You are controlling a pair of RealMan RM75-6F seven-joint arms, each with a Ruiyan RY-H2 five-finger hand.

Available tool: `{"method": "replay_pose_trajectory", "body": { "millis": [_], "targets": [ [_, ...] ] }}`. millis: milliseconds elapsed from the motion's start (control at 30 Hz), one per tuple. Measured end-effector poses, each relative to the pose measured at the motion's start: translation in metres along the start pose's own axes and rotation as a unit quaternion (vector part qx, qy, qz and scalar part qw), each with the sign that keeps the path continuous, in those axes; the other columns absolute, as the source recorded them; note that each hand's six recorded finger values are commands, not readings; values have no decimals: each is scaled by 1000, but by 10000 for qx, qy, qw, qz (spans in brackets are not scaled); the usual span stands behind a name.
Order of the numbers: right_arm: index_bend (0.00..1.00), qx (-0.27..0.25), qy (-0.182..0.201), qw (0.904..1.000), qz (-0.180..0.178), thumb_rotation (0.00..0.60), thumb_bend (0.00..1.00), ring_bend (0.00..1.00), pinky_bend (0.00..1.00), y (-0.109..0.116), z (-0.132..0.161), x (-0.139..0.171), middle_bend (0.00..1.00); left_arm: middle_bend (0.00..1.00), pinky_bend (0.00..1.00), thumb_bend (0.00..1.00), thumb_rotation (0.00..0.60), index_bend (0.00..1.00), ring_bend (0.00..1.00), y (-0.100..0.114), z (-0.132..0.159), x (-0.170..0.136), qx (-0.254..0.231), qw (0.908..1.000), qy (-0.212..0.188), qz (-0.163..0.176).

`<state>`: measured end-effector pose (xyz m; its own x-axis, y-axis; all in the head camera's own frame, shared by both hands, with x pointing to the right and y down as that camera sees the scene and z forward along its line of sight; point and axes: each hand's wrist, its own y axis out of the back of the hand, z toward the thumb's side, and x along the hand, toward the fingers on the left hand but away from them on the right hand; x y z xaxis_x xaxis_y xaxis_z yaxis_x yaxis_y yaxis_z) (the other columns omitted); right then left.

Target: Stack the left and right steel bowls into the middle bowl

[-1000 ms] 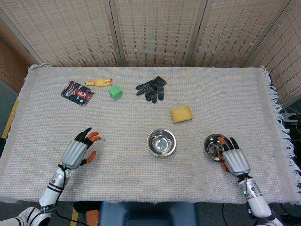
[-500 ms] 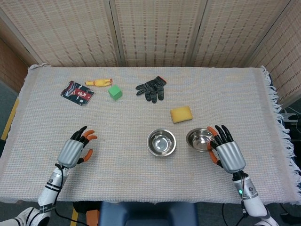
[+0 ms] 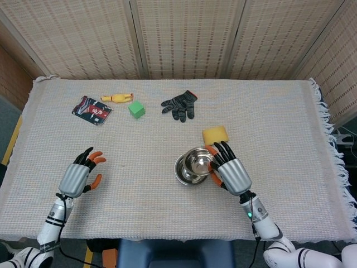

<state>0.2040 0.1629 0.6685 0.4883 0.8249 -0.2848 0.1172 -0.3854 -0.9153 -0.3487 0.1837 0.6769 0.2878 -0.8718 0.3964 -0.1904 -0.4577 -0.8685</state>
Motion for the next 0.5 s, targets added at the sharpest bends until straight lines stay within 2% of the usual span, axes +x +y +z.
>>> {"method": "replay_pose_trajectory", "body": {
  "millis": [100, 233, 267, 333, 500],
  "targets": [
    [272, 12, 80, 9997, 243, 600, 369, 0, 0, -16, 4, -3, 124, 165, 186, 444, 600, 277, 47, 2, -4, -1, 16, 10000, 40, 8],
    [105, 1, 132, 9989, 449, 600, 293, 0, 0, -25, 6, -1, 103, 165, 186, 444, 600, 277, 47, 2, -5, -1, 21, 10000, 63, 0],
    [34, -1, 132, 9989, 460, 600, 227, 0, 0, -25, 6, -1, 78, 165, 186, 444, 600, 276, 47, 2, -5, -2, 21, 10000, 70, -6],
    [0, -27, 129, 9983, 562, 600, 137, 0, 0, -27, 5, 3, 30, 166, 186, 444, 600, 268, 47, 2, -6, -2, 16, 9999, 89, -46],
    [0, -64, 38, 9967, 807, 600, 92, 0, 0, -12, -10, 26, 0, 163, 188, 444, 600, 219, 47, 4, -3, -10, 10, 9998, 58, -193]
  ]
}}
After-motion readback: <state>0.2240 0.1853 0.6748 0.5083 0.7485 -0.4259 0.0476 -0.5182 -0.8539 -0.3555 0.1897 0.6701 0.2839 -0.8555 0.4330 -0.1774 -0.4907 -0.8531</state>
